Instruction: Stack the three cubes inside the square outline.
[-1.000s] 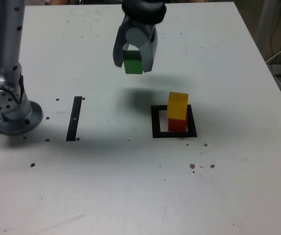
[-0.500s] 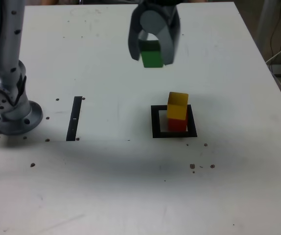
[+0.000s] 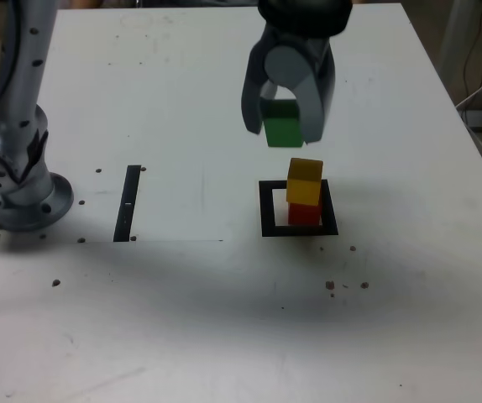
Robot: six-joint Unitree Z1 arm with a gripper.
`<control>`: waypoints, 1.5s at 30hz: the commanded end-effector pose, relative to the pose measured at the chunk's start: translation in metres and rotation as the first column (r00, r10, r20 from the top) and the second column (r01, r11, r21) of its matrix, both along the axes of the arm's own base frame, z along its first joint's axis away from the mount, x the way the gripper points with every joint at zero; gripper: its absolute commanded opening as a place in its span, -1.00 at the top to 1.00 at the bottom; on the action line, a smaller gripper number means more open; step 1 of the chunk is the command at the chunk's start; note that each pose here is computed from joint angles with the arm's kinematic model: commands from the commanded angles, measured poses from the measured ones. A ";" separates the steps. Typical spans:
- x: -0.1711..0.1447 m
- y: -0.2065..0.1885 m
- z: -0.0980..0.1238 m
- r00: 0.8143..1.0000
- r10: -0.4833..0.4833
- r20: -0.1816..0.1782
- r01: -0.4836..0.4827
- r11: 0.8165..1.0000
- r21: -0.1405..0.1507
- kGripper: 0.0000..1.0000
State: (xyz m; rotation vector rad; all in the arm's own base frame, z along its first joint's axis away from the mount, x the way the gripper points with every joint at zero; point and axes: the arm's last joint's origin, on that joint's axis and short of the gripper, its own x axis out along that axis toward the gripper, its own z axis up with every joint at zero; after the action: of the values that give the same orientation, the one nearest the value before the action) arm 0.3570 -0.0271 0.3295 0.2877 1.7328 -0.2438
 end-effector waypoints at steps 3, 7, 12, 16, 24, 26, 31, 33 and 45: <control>0.005 -0.007 -0.004 1.000 -0.004 -0.018 0.004 1.000 0.000 0.40; 0.009 -0.008 -0.010 1.000 -0.005 -0.029 0.005 1.000 0.001 0.40; 0.015 -0.009 -0.018 0.999 -0.004 -0.048 0.004 1.000 0.000 0.40; 0.020 -0.009 -0.024 0.998 -0.004 -0.057 0.004 1.000 0.000 0.40; 0.025 -0.010 -0.031 0.998 -0.004 -0.064 0.004 1.000 -0.001 0.40; 0.026 -0.010 -0.032 0.998 -0.004 -0.064 0.004 1.000 0.000 0.39; 0.028 -0.009 -0.035 0.998 -0.006 -0.063 0.006 1.000 0.004 0.16; 0.029 -0.008 -0.036 0.998 -0.010 -0.064 0.010 1.000 0.003 -0.21; 0.027 -0.005 -0.042 0.996 -0.012 -0.085 0.012 1.000 -0.001 -0.98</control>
State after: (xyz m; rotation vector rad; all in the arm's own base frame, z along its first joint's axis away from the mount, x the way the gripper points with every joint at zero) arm 0.3844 -0.0329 0.2897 0.2931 1.8022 -0.2661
